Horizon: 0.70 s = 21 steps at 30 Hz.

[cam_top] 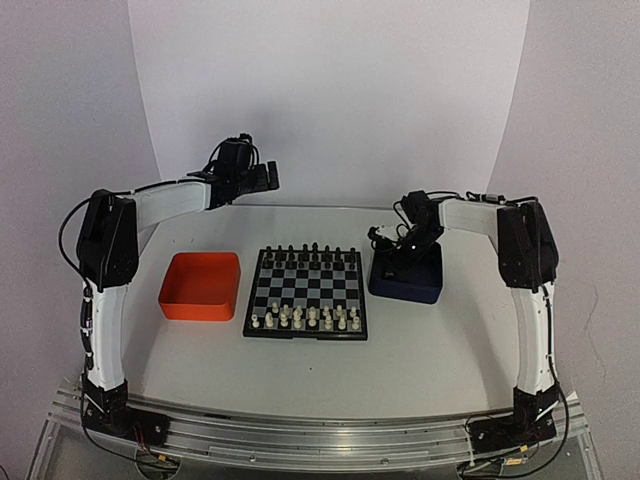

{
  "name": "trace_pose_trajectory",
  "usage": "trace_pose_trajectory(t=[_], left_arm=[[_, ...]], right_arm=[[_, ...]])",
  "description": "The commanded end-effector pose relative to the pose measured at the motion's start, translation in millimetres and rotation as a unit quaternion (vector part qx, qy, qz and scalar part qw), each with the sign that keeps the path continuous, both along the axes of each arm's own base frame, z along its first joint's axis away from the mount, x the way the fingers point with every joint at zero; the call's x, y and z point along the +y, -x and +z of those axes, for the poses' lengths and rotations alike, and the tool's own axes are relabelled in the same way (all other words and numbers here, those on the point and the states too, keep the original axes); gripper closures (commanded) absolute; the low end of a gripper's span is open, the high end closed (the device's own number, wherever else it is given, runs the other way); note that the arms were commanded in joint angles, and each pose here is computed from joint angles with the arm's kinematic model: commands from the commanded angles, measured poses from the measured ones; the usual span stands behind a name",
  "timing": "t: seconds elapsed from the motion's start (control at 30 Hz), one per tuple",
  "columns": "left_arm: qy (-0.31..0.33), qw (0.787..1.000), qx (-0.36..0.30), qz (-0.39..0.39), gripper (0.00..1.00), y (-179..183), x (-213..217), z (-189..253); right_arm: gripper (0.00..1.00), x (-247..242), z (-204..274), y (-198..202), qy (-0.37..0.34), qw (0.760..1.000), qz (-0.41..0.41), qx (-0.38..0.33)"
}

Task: Set up the chess pieces on the board
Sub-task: Pick up the chess piece from the storage box.

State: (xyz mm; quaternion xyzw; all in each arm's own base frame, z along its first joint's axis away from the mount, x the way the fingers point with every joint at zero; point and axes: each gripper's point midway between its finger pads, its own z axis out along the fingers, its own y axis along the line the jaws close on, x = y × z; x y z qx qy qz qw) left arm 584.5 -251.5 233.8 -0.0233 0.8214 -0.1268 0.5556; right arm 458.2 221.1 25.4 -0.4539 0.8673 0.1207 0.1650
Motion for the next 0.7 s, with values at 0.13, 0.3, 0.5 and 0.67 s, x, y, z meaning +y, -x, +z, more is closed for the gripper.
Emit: trace_pose_trajectory(t=[0.13, 0.3, 0.5, 0.67], left_arm=[[0.001, 1.0, -0.013, -0.003, 0.0, -2, 7, 25], [0.008, 1.0, -0.011, -0.004, 0.0, 5, 9, 28], [0.022, 1.0, -0.018, -0.001, 0.0, 17, 14, 36], [0.041, 0.999, -0.03, -0.005, 0.0, 37, 21, 46]], right_arm=[[0.33, 2, -14, -8, 0.02, 0.997, 0.077, -0.021], [0.82, -5, -14, -7, 0.037, 0.997, 0.063, -0.022], [1.0, -4, 9, -6, 0.021, 0.999, 0.033, -0.029], [1.0, 1, 61, -8, -0.025, 0.998, -0.018, -0.058]])
